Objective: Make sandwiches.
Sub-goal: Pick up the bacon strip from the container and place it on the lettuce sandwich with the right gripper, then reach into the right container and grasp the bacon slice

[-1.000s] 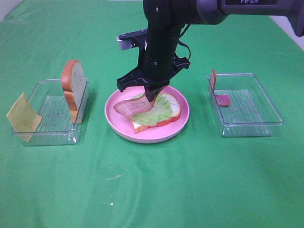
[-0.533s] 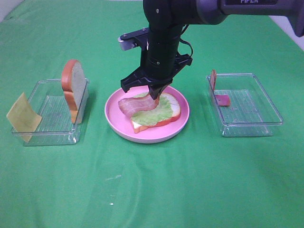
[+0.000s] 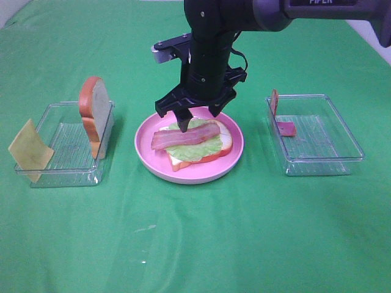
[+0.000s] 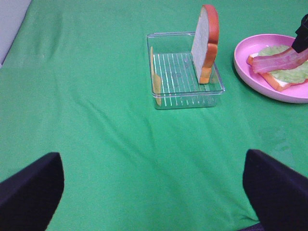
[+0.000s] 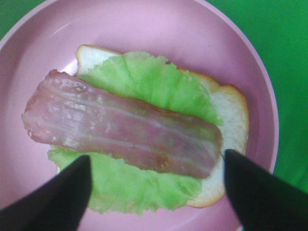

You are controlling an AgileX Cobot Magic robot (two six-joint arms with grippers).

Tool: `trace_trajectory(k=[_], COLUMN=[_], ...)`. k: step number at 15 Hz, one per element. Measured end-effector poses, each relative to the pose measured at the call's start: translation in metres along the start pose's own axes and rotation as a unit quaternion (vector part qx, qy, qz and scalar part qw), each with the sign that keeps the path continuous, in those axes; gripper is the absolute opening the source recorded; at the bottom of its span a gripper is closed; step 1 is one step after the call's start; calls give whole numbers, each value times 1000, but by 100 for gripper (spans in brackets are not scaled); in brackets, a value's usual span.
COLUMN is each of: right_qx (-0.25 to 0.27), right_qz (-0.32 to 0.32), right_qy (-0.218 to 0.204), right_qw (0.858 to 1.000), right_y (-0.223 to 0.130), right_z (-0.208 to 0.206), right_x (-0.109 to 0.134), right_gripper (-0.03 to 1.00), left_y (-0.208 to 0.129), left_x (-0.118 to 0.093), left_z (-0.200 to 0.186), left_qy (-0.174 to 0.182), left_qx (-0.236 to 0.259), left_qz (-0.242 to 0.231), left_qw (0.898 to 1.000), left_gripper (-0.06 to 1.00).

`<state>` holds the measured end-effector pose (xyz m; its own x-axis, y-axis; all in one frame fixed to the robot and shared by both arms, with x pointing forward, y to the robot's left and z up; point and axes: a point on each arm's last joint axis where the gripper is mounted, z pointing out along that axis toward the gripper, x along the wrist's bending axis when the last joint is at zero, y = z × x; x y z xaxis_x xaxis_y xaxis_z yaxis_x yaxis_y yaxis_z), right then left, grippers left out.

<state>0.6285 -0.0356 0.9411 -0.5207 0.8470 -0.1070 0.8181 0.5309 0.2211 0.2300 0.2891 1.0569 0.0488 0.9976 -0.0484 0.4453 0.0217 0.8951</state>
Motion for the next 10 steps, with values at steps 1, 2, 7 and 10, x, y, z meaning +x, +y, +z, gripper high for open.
trace_trajectory(k=[1,2,7,10], right_qx=[0,5,13,6], right_qz=[-1,-3,-7,-14], right_qy=[-2,-6,-9,-13], right_qw=[1000,1000,1000,1000], right_y=[0,-1,-3,1], right_z=[0,0,-4,-24], right_x=[0,-1,-2,-5], right_gripper=[84,95,98,98], left_y=[0,0,0,0], left_x=[0,0,0,0], left_z=[0,0,0,0], left_qy=[0,0,0,0], left_qx=[0,0,0,0], left_qz=[0,0,0,0], left_qw=[1000,1000,1000,1000], left_gripper=[92,92,92,92])
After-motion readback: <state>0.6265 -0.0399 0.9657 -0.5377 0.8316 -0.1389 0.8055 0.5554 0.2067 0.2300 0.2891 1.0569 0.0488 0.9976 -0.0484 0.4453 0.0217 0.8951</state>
